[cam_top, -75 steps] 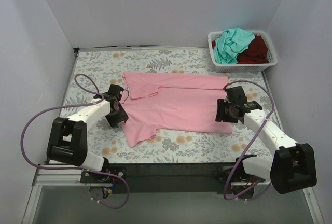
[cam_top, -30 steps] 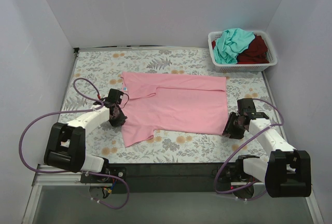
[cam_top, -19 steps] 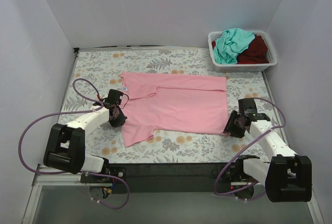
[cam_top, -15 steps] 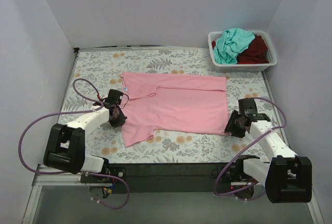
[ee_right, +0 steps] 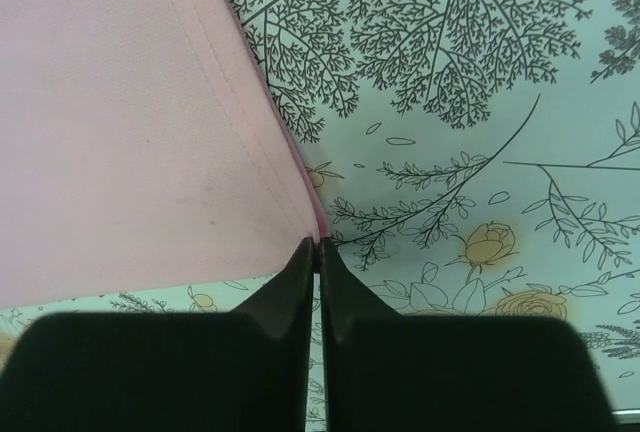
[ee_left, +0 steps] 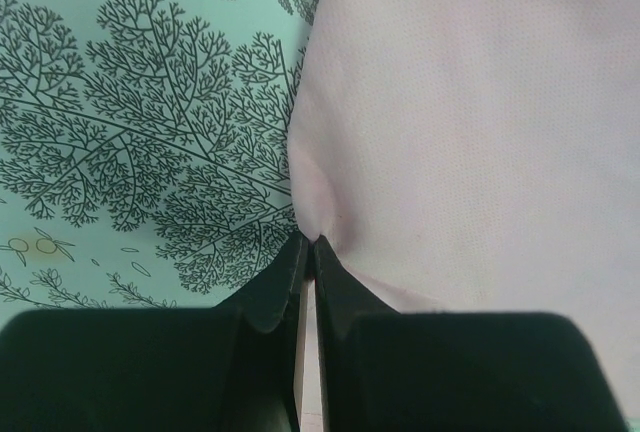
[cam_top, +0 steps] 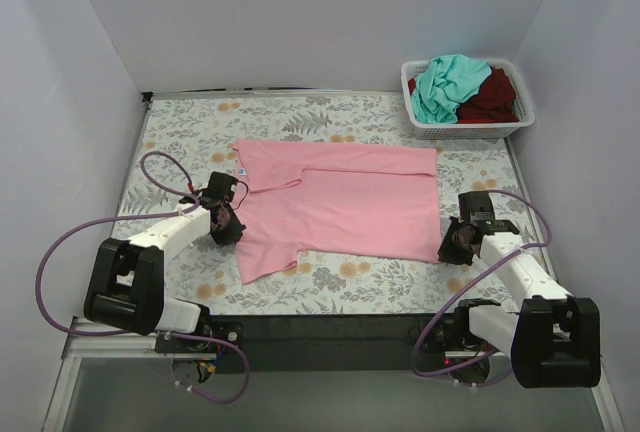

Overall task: Fold and stack the t-shirts
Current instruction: Fold the tshirt

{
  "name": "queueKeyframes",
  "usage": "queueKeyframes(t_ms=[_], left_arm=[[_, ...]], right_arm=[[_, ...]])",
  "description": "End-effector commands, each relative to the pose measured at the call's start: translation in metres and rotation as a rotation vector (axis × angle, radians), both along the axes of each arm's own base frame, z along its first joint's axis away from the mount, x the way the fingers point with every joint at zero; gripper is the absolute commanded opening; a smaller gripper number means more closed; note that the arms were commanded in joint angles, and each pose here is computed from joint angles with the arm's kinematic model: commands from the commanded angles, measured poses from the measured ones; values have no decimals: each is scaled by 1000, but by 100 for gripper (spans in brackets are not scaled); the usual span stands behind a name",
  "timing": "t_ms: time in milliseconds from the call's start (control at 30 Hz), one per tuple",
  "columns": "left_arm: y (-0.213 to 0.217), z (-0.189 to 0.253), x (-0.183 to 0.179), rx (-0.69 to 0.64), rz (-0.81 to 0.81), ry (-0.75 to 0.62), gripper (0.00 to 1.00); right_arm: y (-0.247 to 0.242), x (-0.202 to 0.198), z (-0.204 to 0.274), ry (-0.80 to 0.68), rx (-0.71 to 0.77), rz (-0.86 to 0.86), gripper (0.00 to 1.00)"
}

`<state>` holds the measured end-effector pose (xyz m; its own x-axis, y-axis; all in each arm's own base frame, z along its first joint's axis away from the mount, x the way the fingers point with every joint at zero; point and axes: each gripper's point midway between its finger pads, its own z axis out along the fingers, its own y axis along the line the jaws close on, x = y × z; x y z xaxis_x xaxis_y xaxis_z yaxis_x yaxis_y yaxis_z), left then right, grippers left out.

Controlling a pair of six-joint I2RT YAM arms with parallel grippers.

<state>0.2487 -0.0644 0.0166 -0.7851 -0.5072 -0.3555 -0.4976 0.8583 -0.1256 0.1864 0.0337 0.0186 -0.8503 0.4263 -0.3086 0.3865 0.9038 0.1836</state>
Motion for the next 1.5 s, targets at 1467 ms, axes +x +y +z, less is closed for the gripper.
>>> queueKeyframes(t_ms=[1467], left_arm=[[6, 49, 155, -33, -3, -44, 0]], right_arm=[[-21, 180, 61, -201, -38, 72, 1]])
